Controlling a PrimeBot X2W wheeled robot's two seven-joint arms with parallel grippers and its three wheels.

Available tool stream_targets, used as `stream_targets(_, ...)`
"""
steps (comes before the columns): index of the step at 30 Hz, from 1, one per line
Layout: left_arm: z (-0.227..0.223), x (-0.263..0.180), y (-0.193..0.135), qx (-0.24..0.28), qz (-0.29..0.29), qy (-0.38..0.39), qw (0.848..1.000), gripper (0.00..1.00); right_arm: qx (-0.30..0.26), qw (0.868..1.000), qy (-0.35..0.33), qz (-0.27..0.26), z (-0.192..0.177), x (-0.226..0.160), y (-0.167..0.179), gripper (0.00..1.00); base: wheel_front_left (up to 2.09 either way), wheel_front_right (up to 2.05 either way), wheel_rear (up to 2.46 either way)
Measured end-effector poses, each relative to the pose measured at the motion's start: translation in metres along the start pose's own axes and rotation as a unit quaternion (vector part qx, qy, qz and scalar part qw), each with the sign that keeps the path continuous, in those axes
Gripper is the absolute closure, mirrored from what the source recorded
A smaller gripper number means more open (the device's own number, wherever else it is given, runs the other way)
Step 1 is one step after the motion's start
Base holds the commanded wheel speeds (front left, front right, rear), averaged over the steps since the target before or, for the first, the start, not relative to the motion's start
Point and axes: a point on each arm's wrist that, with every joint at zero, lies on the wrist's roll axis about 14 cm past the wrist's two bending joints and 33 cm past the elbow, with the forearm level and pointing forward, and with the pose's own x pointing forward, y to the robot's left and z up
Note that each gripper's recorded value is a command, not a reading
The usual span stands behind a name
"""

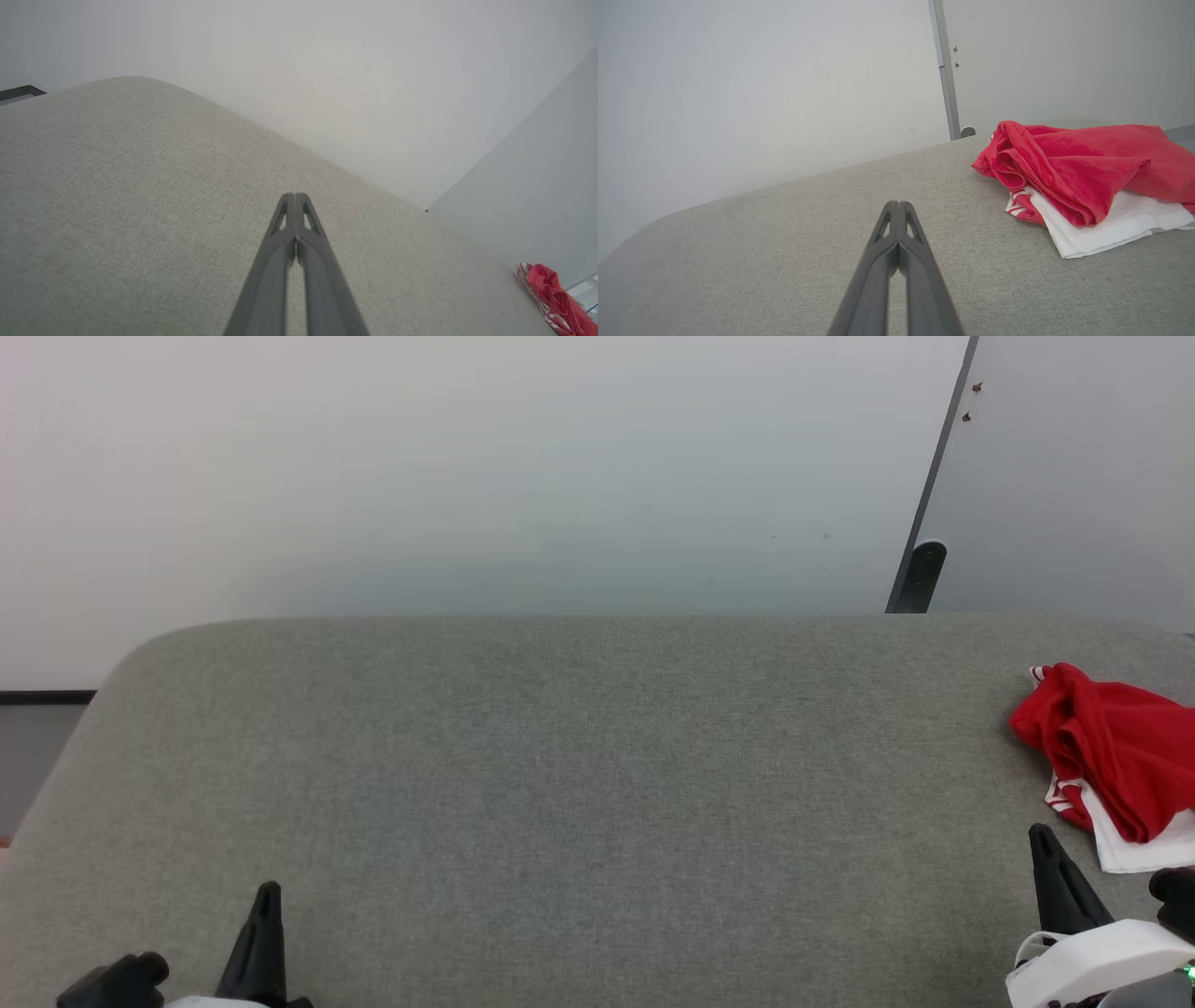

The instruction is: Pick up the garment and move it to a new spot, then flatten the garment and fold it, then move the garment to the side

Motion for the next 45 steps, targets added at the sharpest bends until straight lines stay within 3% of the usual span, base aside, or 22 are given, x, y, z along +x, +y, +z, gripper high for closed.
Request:
stream_targets(22,-0.005,0.012,-0.009,-0.153,0.009,0.011,0.988,1.0,0.178,0.984,0.005,-0.013,-0.005,0.002,0.001,1.0,0.0,0.0,0.0)
stream_targets(45,-0.01,0.023,-0.021,-0.283,0.007,0.025,0.959,1.0,0.332,0.943,0.004,-0.014,-0.005,0.007,0.006,1.0,0.0,0.0,0.0)
